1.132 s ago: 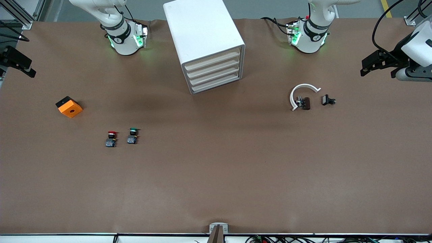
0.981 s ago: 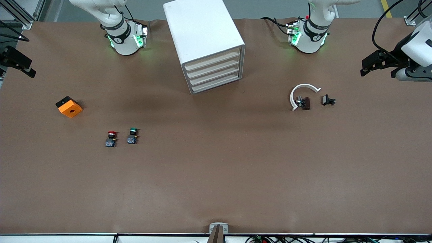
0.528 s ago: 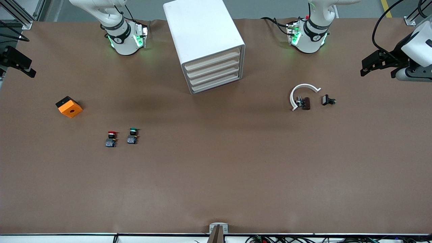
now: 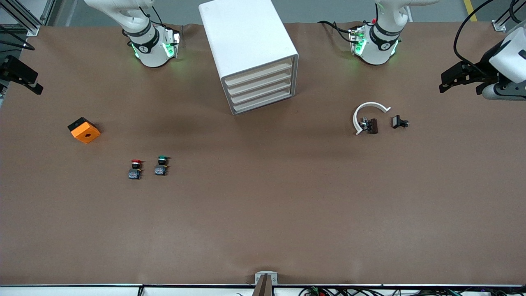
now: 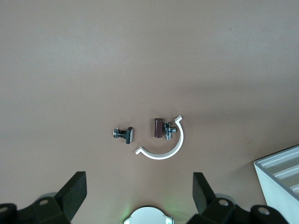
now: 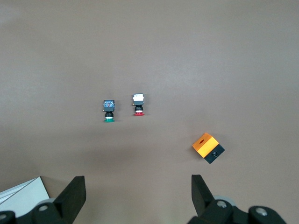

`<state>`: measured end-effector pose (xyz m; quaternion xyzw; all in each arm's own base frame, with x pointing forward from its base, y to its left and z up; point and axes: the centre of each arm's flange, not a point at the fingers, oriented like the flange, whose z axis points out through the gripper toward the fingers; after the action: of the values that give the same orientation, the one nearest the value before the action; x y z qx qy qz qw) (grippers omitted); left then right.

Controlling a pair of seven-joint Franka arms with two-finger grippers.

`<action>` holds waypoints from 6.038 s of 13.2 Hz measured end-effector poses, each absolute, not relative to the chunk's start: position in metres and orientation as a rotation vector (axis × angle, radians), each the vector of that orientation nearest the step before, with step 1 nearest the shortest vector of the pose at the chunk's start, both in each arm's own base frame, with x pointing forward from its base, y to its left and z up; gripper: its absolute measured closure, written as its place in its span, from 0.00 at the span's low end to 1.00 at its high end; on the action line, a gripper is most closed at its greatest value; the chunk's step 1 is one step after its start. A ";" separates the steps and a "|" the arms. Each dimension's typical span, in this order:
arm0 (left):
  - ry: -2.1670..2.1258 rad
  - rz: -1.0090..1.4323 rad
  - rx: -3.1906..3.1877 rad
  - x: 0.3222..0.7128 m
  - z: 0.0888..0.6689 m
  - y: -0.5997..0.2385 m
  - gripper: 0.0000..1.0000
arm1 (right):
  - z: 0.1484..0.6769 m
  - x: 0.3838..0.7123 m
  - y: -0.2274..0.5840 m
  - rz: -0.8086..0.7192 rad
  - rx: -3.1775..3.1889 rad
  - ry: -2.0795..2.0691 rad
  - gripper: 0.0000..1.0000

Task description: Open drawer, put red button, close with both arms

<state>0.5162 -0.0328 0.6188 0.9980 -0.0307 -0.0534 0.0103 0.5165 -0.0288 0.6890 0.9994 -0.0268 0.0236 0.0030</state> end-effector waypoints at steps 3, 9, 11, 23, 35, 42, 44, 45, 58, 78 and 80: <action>-0.140 -0.303 3.099 0.534 0.574 -0.049 0.00 | 0.689 0.517 -0.029 0.080 3.133 -0.084 0.00; -0.199 -0.483 3.063 0.572 0.481 -0.076 0.00 | 0.660 0.536 -0.031 -0.004 3.134 -0.088 0.00; -0.144 -0.463 3.057 0.585 0.454 -0.089 0.00 | 0.643 0.548 -0.032 -0.037 3.133 -0.090 0.00; 0.440 -0.516 3.094 0.591 0.354 -0.225 0.00 | 0.554 0.598 -0.049 -0.187 3.120 -0.132 0.00; 1.467 -0.818 2.733 0.584 0.305 -0.306 0.00 | 0.488 0.606 -0.066 -0.161 3.169 -0.172 0.00; 2.012 -1.240 2.395 0.557 0.275 -0.348 0.00 | 0.396 0.605 -0.052 0.085 3.170 -0.148 0.00; 2.134 -1.340 2.275 0.555 0.272 -0.355 0.00 | 0.365 0.598 -0.042 0.157 3.164 -0.128 0.00; 2.183 -1.415 2.210 0.552 0.270 -0.358 0.00 | 0.347 0.596 -0.038 0.169 3.162 -0.121 0.00; 2.491 -2.085 1.899 0.488 0.213 -0.409 0.02 | 0.221 0.598 0.002 0.051 3.156 -0.179 0.00; 2.497 -2.330 2.018 0.388 0.171 -0.466 0.77 | 0.174 0.590 -0.001 -0.034 3.145 -0.193 0.10; 2.504 -2.324 2.018 0.386 0.167 -0.468 0.82 | 0.173 0.590 -0.001 -0.034 3.145 -0.194 0.32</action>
<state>0.3857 -0.4680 0.1668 0.4657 0.5780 -0.5365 -0.4015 0.5897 -0.0007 0.1735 0.9980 -0.0617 -0.0107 -0.0050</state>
